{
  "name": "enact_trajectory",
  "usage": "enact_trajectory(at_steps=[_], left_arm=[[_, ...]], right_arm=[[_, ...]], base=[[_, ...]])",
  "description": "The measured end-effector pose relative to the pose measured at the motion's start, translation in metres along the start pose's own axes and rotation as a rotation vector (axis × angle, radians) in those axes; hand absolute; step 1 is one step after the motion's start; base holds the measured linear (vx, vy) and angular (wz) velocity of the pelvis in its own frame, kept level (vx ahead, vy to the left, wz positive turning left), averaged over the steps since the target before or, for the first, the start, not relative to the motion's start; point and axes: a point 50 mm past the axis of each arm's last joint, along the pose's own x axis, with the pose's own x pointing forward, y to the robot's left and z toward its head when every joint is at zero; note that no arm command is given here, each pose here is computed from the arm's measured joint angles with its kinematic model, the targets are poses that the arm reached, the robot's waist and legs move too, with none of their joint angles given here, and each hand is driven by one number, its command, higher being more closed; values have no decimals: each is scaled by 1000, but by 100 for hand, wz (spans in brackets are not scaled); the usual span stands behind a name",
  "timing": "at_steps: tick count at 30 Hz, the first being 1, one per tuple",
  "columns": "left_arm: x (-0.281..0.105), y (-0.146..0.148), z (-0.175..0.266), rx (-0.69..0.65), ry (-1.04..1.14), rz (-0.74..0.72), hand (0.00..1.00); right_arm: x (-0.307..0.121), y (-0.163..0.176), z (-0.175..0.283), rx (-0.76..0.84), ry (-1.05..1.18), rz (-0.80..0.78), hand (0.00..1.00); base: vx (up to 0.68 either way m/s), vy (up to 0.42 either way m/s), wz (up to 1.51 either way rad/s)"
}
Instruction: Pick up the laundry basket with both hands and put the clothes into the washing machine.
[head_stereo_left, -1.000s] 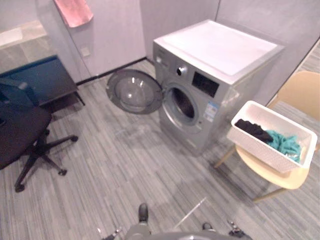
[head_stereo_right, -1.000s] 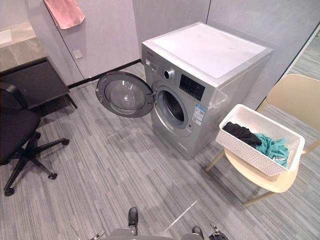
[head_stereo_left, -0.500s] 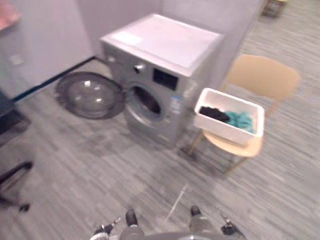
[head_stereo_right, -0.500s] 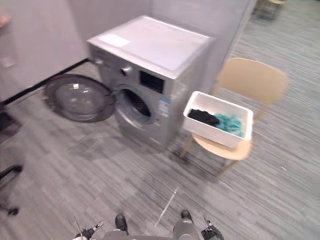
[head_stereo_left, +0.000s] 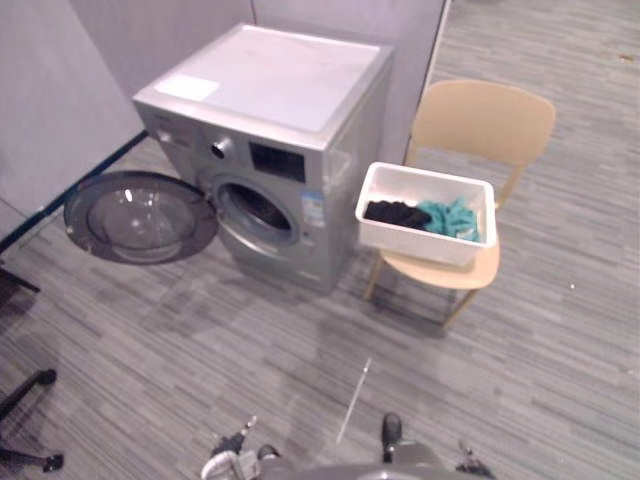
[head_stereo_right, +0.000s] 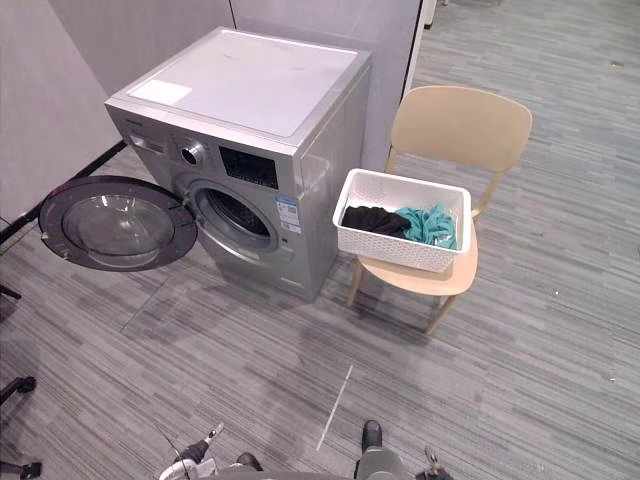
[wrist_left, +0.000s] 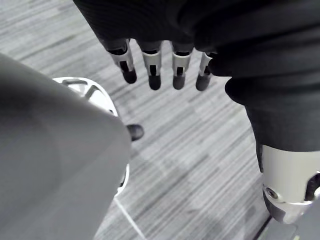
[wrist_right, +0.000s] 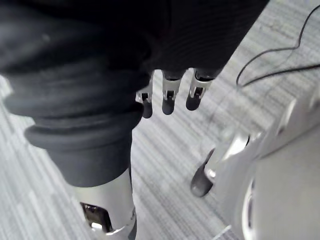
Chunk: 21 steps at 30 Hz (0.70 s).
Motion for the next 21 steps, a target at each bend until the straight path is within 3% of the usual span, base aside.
enact_trajectory(at_steps=[4,8,11,21], left_arm=[[1,3,1,54,-9,2,0],[-1,9,9,-22,-54,39,0],[-4,-3,11,-23,-79,9,0],[-4,-4,16,-43,-94,3,0]], right_arm=[[-5,24,19,-90,-97,100,0],[-14,31,26,-186,-192,172,0],[-16,30,33,-236,-247,182,0],[-27,47,-6,-396,-189,273,0]], base=[[170,-55,16],[203,-200,-48],[220,-33,-82],[275,109,-65]])
